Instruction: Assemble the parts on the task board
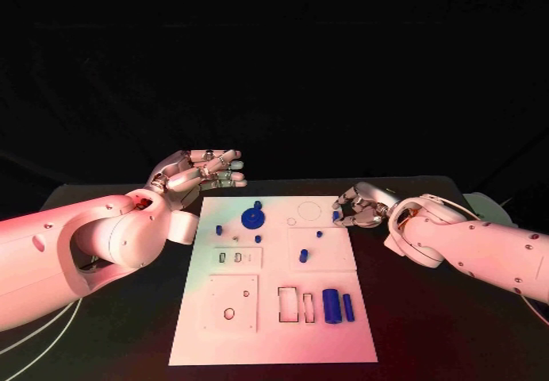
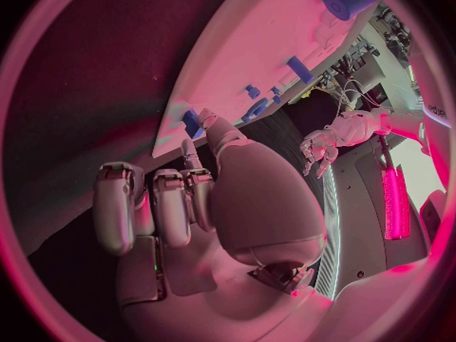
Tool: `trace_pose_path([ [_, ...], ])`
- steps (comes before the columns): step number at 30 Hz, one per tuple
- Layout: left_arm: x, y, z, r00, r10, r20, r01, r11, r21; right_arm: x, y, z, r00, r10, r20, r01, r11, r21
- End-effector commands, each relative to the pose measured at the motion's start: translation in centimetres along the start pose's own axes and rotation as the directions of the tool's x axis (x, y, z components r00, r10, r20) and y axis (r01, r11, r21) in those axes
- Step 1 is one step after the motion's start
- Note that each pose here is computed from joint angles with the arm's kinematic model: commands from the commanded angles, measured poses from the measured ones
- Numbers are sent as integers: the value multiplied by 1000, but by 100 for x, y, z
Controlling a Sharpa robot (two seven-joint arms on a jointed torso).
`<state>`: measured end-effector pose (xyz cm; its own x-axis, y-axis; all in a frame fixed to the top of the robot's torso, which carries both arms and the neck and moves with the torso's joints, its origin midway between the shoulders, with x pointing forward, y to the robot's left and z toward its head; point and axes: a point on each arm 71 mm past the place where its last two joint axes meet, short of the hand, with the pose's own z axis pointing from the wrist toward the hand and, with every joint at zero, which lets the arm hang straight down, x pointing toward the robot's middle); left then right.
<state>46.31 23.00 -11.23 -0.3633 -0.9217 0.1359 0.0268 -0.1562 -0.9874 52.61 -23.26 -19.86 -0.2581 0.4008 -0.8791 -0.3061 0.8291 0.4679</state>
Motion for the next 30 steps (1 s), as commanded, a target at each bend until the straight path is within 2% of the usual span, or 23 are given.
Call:
trace_pose_path([
  [1,18,-12,1,1000,-7,-18,7,1000,10,21,-1,4,1000,-13,-19,14,1000,5],
  [20,13,-13,-2,1000,-7,-18,7,1000,9,37,-9,16,999,-31,-22,31,999,11],
  [30,11,-12,-2,1000,-7,-18,7,1000,9,32,5,22,1000,-31,-6,31,999,9],
])
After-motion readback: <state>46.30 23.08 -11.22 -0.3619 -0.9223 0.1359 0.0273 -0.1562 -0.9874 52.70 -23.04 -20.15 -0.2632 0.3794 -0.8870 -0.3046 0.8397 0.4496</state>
